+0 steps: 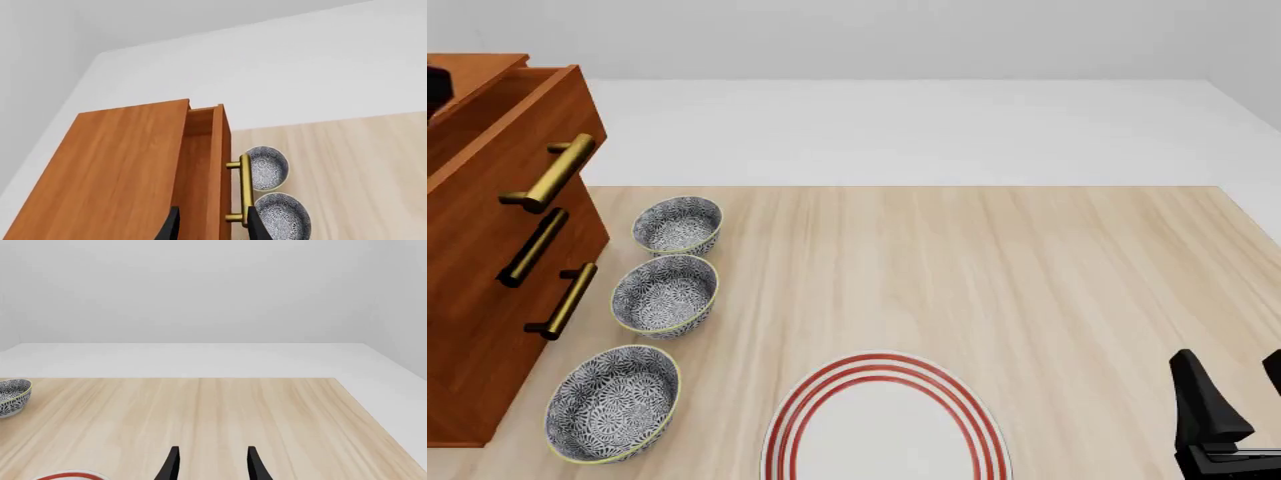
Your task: Open the top drawer of the cabinet.
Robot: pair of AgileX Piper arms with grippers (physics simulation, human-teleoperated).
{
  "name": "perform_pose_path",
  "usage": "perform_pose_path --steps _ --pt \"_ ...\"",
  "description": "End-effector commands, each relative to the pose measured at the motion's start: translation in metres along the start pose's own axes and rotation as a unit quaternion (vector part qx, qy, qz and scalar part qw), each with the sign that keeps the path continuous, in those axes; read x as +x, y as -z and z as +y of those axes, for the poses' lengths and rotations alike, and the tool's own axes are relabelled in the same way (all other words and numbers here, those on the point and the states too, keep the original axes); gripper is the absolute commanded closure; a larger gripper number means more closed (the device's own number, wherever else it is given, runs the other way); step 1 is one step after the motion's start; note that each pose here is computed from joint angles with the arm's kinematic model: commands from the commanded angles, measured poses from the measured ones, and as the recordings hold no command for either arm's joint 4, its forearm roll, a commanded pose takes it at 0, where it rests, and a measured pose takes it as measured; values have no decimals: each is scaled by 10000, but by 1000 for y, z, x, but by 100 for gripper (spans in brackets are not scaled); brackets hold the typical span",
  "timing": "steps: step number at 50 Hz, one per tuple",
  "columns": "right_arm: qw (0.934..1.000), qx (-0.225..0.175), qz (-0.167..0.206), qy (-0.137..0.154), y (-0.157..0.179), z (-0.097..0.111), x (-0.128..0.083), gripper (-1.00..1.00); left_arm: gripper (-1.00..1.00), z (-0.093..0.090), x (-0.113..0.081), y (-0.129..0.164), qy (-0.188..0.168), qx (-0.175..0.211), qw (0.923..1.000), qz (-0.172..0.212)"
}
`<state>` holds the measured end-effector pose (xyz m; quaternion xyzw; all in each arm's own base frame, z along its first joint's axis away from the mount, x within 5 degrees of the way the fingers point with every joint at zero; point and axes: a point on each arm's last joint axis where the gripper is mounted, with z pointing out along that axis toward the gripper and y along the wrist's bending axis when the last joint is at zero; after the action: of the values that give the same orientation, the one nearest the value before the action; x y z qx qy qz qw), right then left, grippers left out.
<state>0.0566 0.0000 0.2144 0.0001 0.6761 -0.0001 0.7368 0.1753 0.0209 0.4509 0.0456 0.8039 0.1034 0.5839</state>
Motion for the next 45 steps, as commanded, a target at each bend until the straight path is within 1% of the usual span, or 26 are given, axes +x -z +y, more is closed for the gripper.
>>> perform_pose_path --steps 1,2,10,19,24,33,35,45 --pt "10000 2 -1 0 0 0 0 -100 -100 0 3 -11 3 -1 9999 113" --pt "10000 0 0 -1 0 0 0 -100 -100 0 4 -11 -42 0 9999 101" --pt "10000 0 0 0 0 0 0 -100 -100 0 9 -24 46 24 9996 267" --pt "10000 -1 -1 1 0 0 0 -100 -100 -2 12 -34 61 56 9993 373" --pt "10000 0 -1 0 0 0 0 -100 -100 1 15 -38 4 2 9993 380" --pt "10000 0 1 -1 0 0 0 -100 -100 0 17 -45 8 9 9991 432" --pt "10000 0 -1 0 0 0 0 -100 -100 0 18 -44 -57 9 9992 388" --pt "10000 0 1 0 0 0 0 -100 -100 -1 19 -49 -29 38 9990 450"
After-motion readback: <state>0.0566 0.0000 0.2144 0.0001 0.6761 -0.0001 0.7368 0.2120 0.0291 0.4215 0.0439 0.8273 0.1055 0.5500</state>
